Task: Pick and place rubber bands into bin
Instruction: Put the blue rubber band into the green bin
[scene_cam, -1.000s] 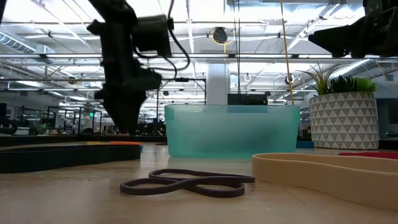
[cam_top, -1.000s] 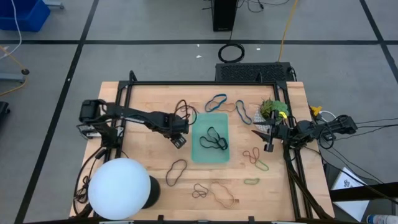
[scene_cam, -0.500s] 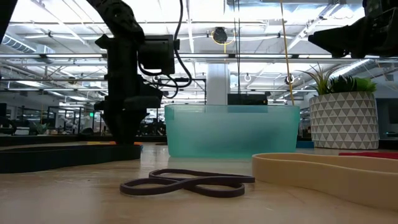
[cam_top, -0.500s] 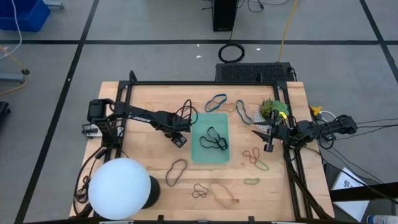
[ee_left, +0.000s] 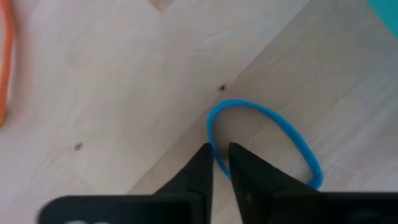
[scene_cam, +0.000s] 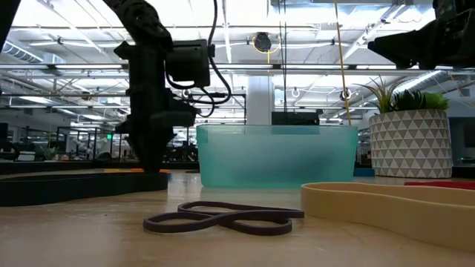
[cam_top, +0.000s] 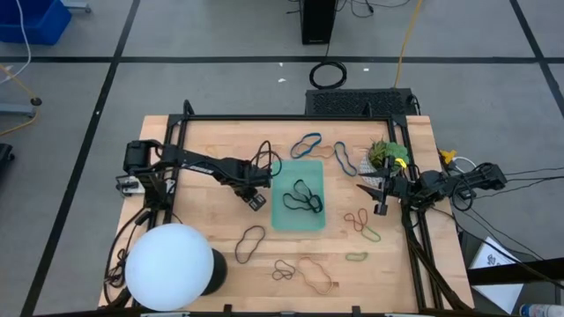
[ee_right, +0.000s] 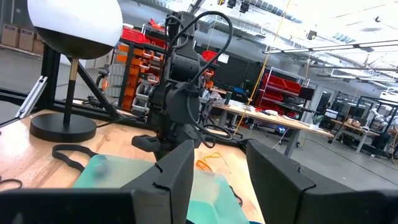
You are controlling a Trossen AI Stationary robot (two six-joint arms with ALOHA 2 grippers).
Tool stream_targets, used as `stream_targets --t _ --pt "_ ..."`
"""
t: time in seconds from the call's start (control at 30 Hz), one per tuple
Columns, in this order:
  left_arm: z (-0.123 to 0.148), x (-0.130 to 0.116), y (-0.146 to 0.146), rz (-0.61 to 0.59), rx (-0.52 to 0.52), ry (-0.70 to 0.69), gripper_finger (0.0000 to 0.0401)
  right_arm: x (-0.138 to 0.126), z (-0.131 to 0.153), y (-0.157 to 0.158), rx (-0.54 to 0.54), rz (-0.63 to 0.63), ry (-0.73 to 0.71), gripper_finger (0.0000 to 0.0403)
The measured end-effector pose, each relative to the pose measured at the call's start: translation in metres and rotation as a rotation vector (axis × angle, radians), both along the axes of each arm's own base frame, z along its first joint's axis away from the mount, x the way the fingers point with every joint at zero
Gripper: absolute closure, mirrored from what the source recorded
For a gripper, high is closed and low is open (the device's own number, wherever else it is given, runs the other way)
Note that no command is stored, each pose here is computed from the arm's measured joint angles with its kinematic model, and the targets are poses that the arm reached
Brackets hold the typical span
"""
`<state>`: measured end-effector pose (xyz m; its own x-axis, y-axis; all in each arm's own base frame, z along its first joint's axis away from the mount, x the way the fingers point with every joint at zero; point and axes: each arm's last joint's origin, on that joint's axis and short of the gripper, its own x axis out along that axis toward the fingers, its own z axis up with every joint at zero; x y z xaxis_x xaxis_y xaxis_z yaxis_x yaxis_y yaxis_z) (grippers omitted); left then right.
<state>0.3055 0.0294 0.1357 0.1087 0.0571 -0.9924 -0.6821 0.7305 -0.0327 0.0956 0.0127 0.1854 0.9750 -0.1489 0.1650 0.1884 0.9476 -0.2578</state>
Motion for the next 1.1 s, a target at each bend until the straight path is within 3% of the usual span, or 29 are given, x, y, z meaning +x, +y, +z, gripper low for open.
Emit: stream_targets --t 0.13,0.57,0.93,1.1 --pt "0.000 0.000 0.000 -0.010 -0.004 -0.002 0.0392 0.000 0.000 0.000 0.000 0.000 0.000 0.0261" --pt "0.006 -0.002 -0.001 -0.034 0.004 -0.017 0.0390 0.000 0.000 0.000 0.000 0.000 0.000 0.0261" --pt "0.065 -0.015 -0.009 -0.071 0.102 -0.226 0.0395 0.000 0.000 0.000 0.000 0.001 0.000 0.0261" --pt "0.092 -0.018 -0.014 -0.112 0.139 -0.384 0.0391 0.000 0.000 0.000 0.000 0.001 0.000 0.0261"
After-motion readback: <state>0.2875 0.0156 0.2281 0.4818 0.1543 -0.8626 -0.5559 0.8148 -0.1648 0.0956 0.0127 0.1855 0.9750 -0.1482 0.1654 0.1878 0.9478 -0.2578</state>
